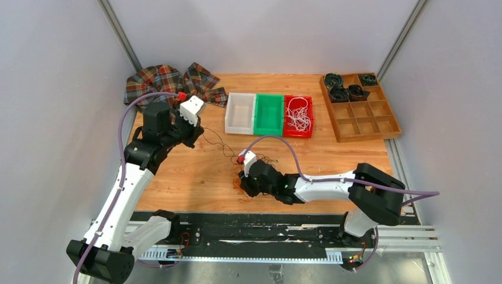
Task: Untangle the cables
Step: Untie the cable.
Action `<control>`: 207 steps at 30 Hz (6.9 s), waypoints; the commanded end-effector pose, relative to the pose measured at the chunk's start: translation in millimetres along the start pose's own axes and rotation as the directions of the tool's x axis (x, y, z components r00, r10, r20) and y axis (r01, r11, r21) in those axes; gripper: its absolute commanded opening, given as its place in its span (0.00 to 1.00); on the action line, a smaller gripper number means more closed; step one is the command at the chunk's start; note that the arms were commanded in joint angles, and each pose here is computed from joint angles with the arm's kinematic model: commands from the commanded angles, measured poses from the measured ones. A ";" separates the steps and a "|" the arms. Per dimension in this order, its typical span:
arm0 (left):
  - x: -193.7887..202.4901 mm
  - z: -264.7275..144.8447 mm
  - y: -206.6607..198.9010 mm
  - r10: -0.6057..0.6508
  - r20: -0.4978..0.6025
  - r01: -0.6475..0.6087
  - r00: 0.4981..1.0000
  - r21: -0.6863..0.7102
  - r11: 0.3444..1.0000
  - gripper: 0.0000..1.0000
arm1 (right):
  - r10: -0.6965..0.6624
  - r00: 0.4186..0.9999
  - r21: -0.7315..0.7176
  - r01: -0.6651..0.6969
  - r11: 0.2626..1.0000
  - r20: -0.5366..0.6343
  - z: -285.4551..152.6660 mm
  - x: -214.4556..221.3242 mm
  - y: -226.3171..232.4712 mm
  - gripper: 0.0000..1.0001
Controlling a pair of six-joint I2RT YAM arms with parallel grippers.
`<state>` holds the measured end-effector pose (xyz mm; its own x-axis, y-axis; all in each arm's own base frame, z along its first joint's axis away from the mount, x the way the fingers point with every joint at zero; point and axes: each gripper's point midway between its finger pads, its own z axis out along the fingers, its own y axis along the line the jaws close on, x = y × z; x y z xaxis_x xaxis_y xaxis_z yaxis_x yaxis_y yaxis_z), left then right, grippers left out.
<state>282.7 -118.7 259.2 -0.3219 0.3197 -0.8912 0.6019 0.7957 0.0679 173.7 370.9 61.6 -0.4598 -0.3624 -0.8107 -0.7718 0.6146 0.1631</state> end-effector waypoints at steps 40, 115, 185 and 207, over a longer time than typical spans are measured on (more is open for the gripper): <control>4.4 -34.6 -119.8 0.067 0.146 -0.146 0.987 0.642 0.753 0.85 | 0.302 0.865 -0.548 -0.037 0.835 0.402 -168.4 -257.6 64.5 0.01; -89.3 -62.9 -72.3 -0.012 0.234 -0.069 0.972 0.336 0.939 0.01 | -0.066 0.923 -0.329 0.201 0.923 0.380 -40.9 -138.9 38.4 0.69; -45.0 -48.0 -117.4 -0.109 0.184 -0.025 0.977 0.605 0.796 0.01 | -0.048 0.844 -0.279 0.230 0.932 0.535 -129.9 -187.9 42.3 0.74; -77.0 -93.6 -132.5 -0.088 0.229 -0.088 0.969 0.657 0.749 0.01 | 0.025 0.881 -0.207 0.083 0.975 0.473 -26.8 -148.0 12.7 0.31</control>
<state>175.0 -202.0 340.4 -0.2390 0.1253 -0.9629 0.9420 0.2704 -0.1986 208.5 427.0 232.1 -0.2008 0.0312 -0.9791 -0.9227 0.3298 0.1997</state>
